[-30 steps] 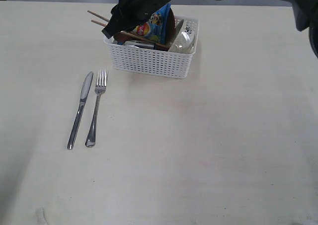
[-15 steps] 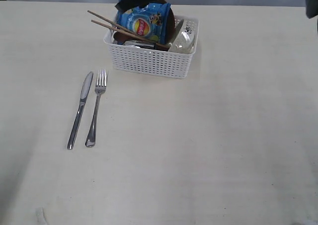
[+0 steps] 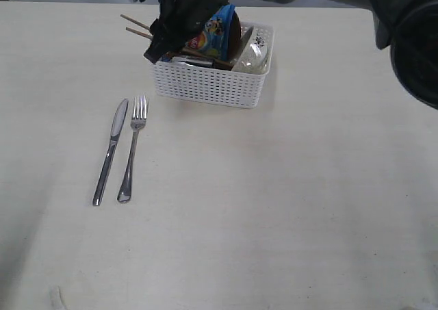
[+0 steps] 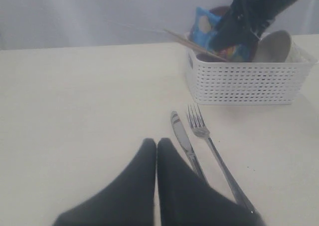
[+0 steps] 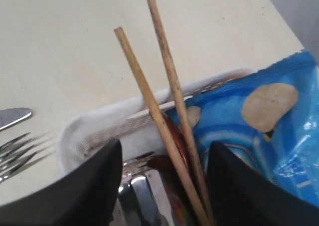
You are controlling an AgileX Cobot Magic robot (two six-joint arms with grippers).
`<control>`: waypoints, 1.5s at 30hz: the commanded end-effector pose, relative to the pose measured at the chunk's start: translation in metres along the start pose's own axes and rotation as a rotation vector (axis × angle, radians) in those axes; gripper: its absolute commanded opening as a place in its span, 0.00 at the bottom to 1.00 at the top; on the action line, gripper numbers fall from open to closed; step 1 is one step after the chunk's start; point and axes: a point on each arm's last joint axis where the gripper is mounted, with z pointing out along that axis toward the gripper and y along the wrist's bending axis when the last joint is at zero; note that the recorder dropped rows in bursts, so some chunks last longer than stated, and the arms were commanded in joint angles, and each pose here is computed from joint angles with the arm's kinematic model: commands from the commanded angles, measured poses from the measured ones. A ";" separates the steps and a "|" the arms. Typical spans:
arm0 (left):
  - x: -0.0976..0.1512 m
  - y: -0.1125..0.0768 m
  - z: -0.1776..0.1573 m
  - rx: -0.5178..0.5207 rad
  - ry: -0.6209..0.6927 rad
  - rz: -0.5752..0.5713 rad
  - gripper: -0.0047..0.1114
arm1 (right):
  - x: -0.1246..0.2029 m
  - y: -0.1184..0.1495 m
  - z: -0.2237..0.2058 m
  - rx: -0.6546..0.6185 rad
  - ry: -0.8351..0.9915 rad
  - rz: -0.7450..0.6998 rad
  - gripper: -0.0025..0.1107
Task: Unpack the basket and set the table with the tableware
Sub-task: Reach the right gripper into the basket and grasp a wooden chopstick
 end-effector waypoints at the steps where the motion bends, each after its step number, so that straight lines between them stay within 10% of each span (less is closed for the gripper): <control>1: 0.001 0.000 0.000 0.005 -0.001 0.002 0.04 | 0.006 0.000 0.016 0.011 -0.013 -0.032 0.47; 45: 0.001 0.000 0.000 0.005 -0.001 0.002 0.04 | 0.038 -0.017 0.056 0.073 0.019 -0.011 0.47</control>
